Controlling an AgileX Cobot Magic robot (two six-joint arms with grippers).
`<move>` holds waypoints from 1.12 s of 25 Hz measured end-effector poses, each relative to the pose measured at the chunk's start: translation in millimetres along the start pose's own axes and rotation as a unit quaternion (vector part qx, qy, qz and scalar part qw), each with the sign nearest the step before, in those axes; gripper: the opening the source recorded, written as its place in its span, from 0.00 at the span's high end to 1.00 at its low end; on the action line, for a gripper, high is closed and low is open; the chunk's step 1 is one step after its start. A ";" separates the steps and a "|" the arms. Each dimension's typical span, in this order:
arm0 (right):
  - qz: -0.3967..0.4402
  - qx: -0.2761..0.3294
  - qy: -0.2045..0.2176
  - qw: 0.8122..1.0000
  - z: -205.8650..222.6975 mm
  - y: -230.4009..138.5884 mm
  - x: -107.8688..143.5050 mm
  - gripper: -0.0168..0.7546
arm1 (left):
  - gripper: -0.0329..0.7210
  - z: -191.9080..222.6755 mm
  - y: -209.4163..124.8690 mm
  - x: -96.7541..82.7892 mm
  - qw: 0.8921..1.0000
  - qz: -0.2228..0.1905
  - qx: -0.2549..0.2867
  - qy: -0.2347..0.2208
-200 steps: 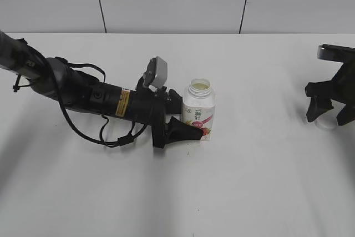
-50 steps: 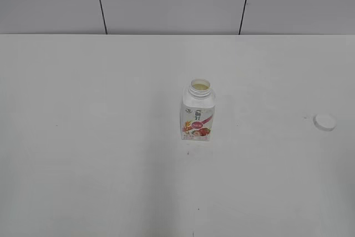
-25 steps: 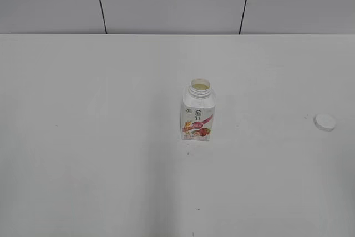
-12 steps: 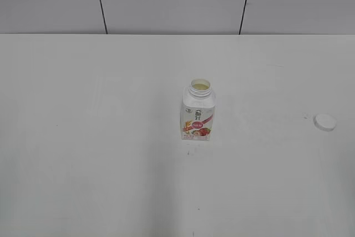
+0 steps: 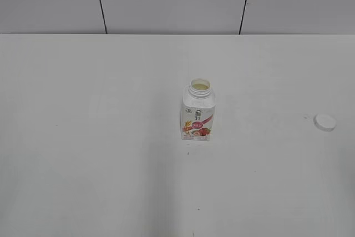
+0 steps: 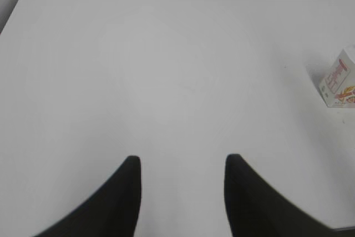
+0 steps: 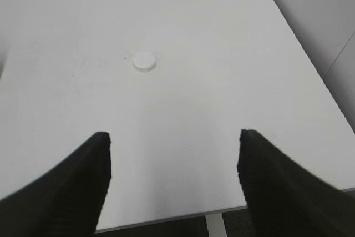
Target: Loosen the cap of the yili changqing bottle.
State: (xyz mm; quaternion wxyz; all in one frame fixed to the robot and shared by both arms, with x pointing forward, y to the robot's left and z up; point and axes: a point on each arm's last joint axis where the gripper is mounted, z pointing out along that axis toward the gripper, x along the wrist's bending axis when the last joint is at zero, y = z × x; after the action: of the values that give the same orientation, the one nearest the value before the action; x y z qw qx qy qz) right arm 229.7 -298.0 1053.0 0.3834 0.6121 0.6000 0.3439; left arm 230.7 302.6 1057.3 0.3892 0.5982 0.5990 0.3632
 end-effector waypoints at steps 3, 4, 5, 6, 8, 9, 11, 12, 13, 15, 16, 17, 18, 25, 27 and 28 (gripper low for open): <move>0.000 0.000 0.000 1.000 0.0 0.0 0.0 0.25 | 0.54 0.0 0.0 0.0 1.000 0.000 0.000 0.000; 0.000 0.000 0.000 1.000 0.0 0.0 0.0 0.25 | 0.54 0.0 0.0 0.0 1.000 0.000 0.000 0.000; 0.000 0.000 0.000 1.000 0.0 0.0 0.0 0.25 | 0.54 0.0 0.0 0.0 1.000 0.000 0.000 0.000; 0.000 0.000 0.000 1.000 0.0 0.0 0.0 0.25 | 0.54 0.0 0.0 0.0 1.000 0.000 0.000 0.000; 0.000 0.000 0.000 1.000 0.0 0.0 0.0 0.25 | 0.54 0.0 0.0 0.1 1.000 0.000 0.000 0.000; 0.000 0.000 0.000 1.000 0.0 0.0 0.0 0.25 | 0.54 0.0 0.0 0.5 1.000 0.002 0.000 0.003; 0.000 0.000 0.000 1.000 0.0 0.0 0.0 0.25 | 0.54 -0.1 0.1 2.4 1.000 0.007 -0.001 0.013; 0.000 0.000 0.000 1.000 0.0 0.0 0.0 0.25 | 0.54 -0.1 0.3 3.4 1.000 0.010 -0.001 0.019; 0.000 0.000 0.000 1.000 0.0 0.0 0.0 0.25 | 0.54 -0.1 0.3 3.8 1.000 0.012 -0.001 0.021; 0.000 0.000 0.000 1.000 0.0 0.0 0.0 0.25 | 0.54 -0.1 0.3 3.8 1.000 0.012 -0.001 0.021; 0.000 0.000 0.000 1.000 0.0 0.0 0.0 0.25 | 0.54 -0.1 0.3 3.6 1.000 0.011 -0.001 0.020; 0.000 0.000 0.000 1.000 0.0 0.0 0.0 0.25 | 0.54 -0.1 0.3 3.4 1.000 0.011 -0.001 0.019; 0.000 0.000 0.000 1.000 0.0 0.0 0.0 0.25 | 0.54 -0.1 0.3 3.2 1.000 0.010 -0.001 0.017; 0.000 0.000 0.000 1.000 0.0 0.0 0.0 0.25 | 0.55 -0.1 0.3 2.8 1.000 0.009 -0.001 0.016; 0.000 0.000 0.000 1.000 0.0 0.0 0.0 0.25 | 0.55 -0.1 0.3 2.8 1.000 0.009 -0.001 0.015; 0.000 0.000 0.000 1.000 0.0 0.0 0.0 0.25 | 0.55 -0.1 0.3 2.8 1.000 0.009 -0.001 0.015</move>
State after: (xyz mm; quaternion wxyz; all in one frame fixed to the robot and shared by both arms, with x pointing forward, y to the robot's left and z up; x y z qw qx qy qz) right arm 229.7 -298.0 1053.0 0.3833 0.6124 0.5998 0.3440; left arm 230.8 305.4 1057.5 0.3774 0.5974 0.5992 0.3764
